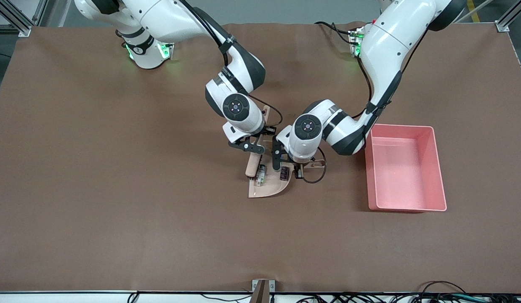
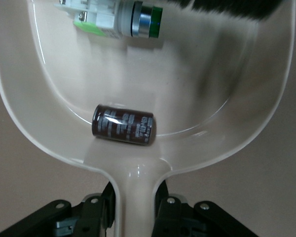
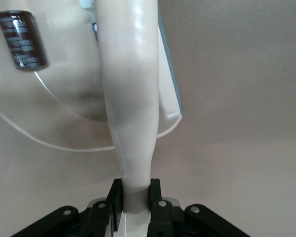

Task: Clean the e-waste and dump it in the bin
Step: 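Sweep the components into the dustpan with the right gripper's brush, then carry the dustpan with the left gripper over the pink bin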

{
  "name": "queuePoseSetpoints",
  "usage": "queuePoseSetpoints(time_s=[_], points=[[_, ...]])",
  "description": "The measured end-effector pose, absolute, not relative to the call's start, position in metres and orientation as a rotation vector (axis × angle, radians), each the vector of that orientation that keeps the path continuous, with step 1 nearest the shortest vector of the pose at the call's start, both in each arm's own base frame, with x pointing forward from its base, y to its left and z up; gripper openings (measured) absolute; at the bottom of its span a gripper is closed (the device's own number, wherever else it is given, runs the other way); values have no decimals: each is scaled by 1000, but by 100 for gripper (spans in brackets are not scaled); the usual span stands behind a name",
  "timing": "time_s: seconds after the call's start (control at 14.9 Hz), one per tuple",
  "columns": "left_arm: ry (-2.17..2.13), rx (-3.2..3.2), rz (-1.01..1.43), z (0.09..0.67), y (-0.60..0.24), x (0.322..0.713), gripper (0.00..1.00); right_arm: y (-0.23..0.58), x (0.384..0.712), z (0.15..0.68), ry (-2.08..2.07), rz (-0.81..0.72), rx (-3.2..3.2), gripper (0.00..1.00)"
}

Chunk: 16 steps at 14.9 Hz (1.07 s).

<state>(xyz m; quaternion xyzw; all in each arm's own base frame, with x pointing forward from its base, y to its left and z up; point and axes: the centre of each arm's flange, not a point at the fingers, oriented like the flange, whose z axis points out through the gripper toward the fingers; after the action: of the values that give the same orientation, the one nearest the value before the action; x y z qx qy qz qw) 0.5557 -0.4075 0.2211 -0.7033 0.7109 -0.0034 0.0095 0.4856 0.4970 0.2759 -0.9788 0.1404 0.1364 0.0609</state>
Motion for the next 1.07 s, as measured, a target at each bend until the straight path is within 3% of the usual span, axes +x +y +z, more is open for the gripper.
queuePoseSetpoints(time_s=[0.4, 0.6, 1.07], points=[[2180, -2246, -79, 219, -396, 571, 33, 455, 521, 322, 440, 485, -2979, 26], [2162, -2290, -147, 222, -393, 578, 33, 401, 544, 353, 428, 489, -2977, 26], [2222, -2316, -337, 275, -364, 612, 33, 231, 553, 366, 397, 429, -3112, 26]])
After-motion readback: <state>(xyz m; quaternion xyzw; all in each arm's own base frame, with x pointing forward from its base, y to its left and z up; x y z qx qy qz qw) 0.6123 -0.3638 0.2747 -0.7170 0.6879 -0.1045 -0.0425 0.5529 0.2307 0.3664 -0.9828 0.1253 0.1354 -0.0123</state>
